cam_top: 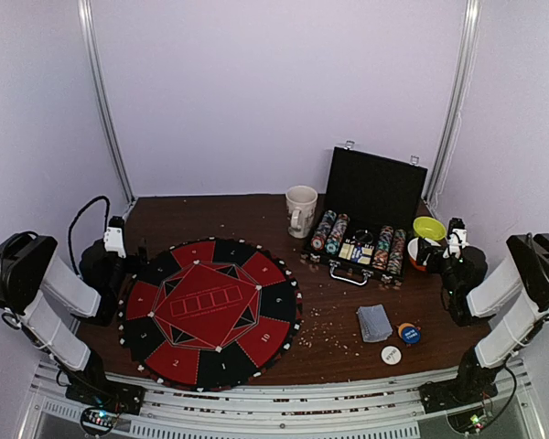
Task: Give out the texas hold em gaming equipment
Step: Move the dealer button to position 9.
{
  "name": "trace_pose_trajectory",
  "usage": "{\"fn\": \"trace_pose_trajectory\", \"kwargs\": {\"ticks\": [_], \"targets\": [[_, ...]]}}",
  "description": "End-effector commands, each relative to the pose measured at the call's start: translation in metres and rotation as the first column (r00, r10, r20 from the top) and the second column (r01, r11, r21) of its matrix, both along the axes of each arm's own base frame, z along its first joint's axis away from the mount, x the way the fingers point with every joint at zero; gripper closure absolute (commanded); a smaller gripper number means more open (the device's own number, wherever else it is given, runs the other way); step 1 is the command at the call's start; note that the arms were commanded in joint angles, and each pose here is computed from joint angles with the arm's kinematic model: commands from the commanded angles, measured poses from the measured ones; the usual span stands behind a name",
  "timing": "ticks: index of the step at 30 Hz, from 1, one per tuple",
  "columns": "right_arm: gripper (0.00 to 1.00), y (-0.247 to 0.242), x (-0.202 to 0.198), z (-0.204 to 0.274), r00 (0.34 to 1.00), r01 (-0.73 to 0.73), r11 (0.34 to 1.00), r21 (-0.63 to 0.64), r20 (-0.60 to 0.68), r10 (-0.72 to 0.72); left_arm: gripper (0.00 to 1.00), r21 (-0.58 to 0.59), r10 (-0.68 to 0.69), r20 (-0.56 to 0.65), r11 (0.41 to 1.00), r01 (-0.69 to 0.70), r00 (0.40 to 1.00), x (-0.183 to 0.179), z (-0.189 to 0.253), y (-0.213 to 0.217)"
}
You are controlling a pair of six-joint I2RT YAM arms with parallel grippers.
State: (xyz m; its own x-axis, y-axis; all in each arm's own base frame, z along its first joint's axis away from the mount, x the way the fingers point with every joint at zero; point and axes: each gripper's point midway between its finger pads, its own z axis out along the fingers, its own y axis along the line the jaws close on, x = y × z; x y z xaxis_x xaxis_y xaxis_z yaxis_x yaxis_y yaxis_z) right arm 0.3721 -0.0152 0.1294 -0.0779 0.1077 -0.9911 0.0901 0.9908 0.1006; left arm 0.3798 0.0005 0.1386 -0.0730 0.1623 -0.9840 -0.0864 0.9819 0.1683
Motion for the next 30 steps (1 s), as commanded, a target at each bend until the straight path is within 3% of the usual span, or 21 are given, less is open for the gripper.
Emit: {"fn": "trace_pose_trajectory", "kwargs": {"ticks": [1,7,10,13,16,19,23,26,30], "targets": [[0.0,0.003,0.002,0.005,1.0,-0.012,1.0,-0.006,0.017,0.012,0.02,-0.012,-0.002,0.055,1.0,0.003,0.998,0.002,0.016,0.002],[0.0,0.002,0.002,0.004,1.0,-0.007,1.0,-0.006,0.011,0.007,0.02,0.016,-0.049,0.059,0.999,0.048,0.997,0.006,0.023,-0.006],[0.0,-0.003,-0.003,0.015,0.999,0.019,1.0,0.015,0.033,-0.02,0.02,0.03,-0.064,-0.032,0.997,0.064,0.997,0.023,0.039,-0.011],[0.0,-0.015,-0.002,0.035,0.996,0.089,0.995,0.037,0.018,-0.09,0.02,0.023,-0.011,0.003,1.0,0.011,1.0,0.03,0.08,-0.002],[0.0,-0.022,0.003,0.084,0.99,0.112,0.992,0.052,0.081,-0.116,0.02,-0.024,-0.032,0.072,0.999,0.033,0.997,0.027,0.131,-0.006],[0.0,-0.007,0.014,0.135,0.993,0.017,0.998,0.057,0.114,-0.024,0.02,-0.065,-0.161,0.111,0.984,0.169,0.981,0.02,0.174,-0.029],[0.0,0.039,0.029,0.181,0.966,-0.246,0.959,0.143,0.113,0.231,0.02,-0.073,-0.376,0.125,0.919,0.387,0.918,0.004,0.214,-0.077],[0.0,0.077,0.035,0.199,0.9,-0.436,0.869,0.235,0.095,0.426,0.02,-0.08,-0.451,0.046,0.888,0.453,0.891,0.001,0.219,-0.106],[0.0,0.112,0.044,0.197,0.86,-0.475,0.835,0.278,-0.053,0.507,0.02,-0.089,-0.526,-0.057,0.849,0.52,0.849,0.0,0.219,-0.145]]}}
